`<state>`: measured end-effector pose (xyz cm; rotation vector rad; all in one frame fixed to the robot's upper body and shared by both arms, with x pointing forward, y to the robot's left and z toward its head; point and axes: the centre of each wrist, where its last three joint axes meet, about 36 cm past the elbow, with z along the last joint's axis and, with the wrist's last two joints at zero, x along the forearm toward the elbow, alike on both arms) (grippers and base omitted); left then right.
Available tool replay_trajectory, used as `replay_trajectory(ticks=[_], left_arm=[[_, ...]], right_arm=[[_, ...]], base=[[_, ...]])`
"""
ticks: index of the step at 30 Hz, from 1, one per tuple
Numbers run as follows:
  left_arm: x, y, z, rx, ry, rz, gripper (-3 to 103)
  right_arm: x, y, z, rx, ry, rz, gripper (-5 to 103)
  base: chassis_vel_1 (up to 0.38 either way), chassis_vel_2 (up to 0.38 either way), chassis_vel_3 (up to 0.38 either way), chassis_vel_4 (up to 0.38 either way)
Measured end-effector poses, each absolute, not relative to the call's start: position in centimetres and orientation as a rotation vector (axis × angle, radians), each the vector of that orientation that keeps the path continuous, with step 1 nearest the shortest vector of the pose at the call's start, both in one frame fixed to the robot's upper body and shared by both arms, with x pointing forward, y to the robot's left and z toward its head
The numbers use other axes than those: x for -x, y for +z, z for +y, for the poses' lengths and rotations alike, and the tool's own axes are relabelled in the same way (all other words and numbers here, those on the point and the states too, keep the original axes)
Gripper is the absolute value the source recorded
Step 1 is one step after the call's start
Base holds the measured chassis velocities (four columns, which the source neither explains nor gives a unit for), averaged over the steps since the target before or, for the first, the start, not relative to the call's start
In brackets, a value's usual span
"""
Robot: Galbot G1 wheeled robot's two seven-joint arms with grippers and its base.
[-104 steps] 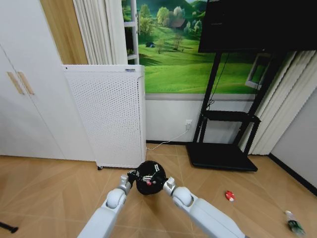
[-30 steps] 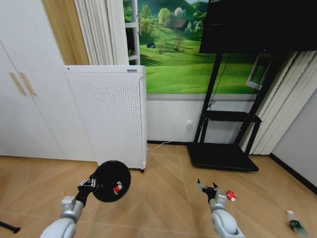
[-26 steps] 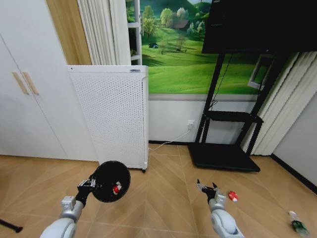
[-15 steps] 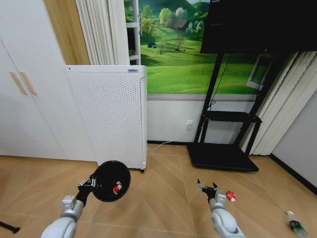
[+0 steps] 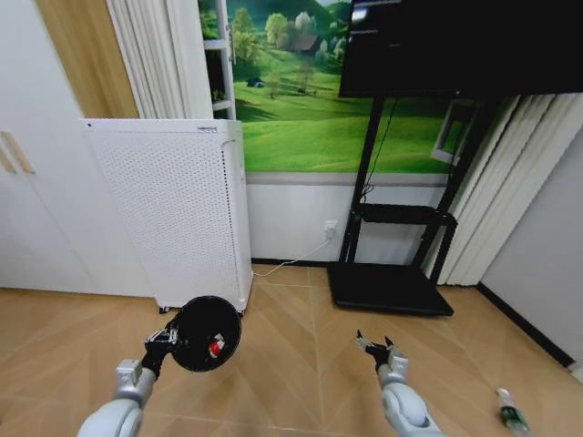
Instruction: Pick up the trash bin and place the garbage on the floor into it.
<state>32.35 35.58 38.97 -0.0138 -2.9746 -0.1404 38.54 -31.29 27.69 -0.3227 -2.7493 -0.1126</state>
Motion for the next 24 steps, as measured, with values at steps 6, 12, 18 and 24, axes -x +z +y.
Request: replay_trajectory(ticks=[6,12,18,24], left_arm=[[-32.4,38.8,35.6,0.015,-0.141,-2.971,7],[-32.4,38.8,35.6,0.015,-0.139,-2.970,7],[-32.2,38.4,35.5,0.007,-0.142,-2.959,7],[-32.0,38.1,35.5,-0.001,-0.141,-2.954,7]], right_arm=[[-39.0,27.0,-31.2,0.325,-0.089,-2.751,100],[-40.0,26.8,-31.0,0.311,-0.074,-2.774,100],[-40.7,26.3,-30.1,0.284,-0.049,-2.795,100],[-40.5,25.5,-29.8,0.237,0.069,-2.781,100]], base=[[-0.346,-0.359,0.360,0.353],[-0.276,-0.279,0.261,0.230],[-0.019,-0.025,0.013,0.021],[0.075,0.069,-0.051,-0.062]])
